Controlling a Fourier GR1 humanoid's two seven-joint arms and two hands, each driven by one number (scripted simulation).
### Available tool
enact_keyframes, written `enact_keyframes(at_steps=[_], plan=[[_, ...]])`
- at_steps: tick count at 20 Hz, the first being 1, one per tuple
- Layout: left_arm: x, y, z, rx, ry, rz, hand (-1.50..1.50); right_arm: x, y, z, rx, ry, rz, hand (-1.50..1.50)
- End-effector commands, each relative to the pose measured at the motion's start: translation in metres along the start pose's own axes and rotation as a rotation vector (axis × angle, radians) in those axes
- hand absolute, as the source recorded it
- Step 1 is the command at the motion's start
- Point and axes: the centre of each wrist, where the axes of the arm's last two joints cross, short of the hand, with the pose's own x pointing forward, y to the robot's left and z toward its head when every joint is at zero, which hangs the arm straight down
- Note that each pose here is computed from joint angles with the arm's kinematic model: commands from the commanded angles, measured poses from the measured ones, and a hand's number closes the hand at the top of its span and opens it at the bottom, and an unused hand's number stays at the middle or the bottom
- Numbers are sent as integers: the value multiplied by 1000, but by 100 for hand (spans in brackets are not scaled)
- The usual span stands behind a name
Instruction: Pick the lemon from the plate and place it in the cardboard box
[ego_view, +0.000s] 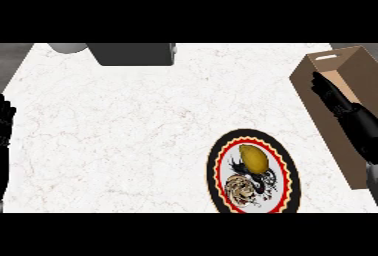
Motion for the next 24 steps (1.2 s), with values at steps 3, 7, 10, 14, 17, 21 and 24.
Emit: enact_keyframes(at_steps=[3,7,10,14,17,21,24], plan=[[3,-33,-9,-49,121,205,0,-36,-37,4,-143,-16,-223,150],[9,-63,8,-125,221,369,0,-15,-79,12,-12,42,293,150],[29,-89,-2,-199,272,456,0,-110,-41,27,-249,112,-97,-150],[33,-85,-15,-208,301,459,0,-117,-41,15,-149,-121,-1,-150],[39,-86,-28,-189,291,456,0,-100,-75,-1,-25,-120,96,-150],[26,-89,-14,-188,324,470,0,-48,-123,-6,228,-11,315,-150],[30,-87,-25,-197,312,468,0,-38,-114,-21,415,67,350,-150]])
